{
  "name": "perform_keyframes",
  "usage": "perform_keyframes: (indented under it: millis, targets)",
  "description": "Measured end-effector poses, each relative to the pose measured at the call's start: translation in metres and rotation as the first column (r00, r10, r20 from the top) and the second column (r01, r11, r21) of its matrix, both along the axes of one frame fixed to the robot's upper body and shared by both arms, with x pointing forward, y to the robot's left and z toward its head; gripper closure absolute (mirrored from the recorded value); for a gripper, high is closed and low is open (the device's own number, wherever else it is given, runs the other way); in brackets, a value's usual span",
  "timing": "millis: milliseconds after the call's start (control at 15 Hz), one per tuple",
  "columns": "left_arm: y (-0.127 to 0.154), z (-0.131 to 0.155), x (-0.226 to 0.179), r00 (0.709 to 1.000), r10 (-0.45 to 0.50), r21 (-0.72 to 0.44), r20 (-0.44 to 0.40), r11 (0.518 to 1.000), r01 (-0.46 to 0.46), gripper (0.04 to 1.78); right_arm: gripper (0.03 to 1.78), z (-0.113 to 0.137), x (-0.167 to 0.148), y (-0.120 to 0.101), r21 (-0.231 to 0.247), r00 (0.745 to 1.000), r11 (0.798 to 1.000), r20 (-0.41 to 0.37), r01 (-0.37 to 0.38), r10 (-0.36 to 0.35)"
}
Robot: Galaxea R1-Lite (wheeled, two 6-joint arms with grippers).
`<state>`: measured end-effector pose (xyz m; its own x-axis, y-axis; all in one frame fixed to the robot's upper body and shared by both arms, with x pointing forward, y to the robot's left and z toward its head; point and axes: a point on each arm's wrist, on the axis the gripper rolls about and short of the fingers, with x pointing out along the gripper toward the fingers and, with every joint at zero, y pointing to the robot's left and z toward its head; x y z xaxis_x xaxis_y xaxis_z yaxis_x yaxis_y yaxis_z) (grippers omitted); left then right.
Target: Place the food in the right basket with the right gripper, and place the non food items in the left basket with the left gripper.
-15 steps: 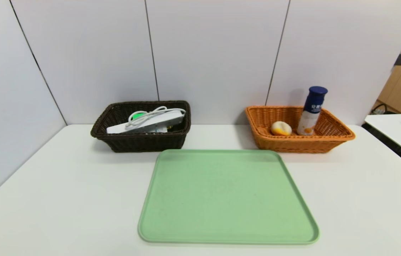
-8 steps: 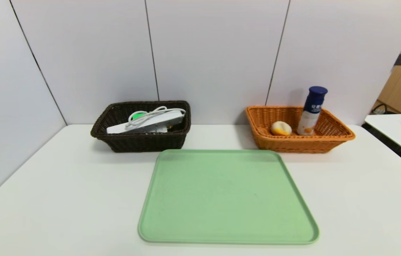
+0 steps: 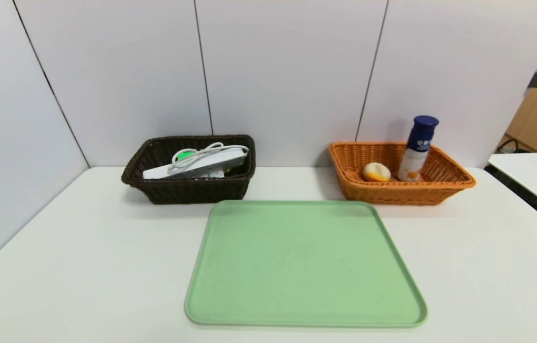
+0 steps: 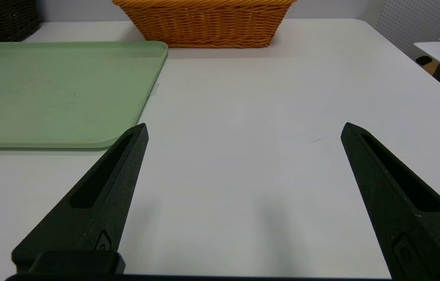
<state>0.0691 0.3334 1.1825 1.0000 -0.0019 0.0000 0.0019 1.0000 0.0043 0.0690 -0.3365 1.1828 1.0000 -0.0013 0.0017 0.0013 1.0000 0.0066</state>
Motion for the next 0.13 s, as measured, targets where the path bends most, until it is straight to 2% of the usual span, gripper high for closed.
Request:
perform_keyframes:
  millis: [133]
  targets:
    - [0.0000,0.0000,0.0000,1.000,0.000,0.000,0.000,1.000,0.000,0.13,0.10,0.0001,0.0000,0.0000,0.001,1.000,1.000,0.000,0.000,0.000]
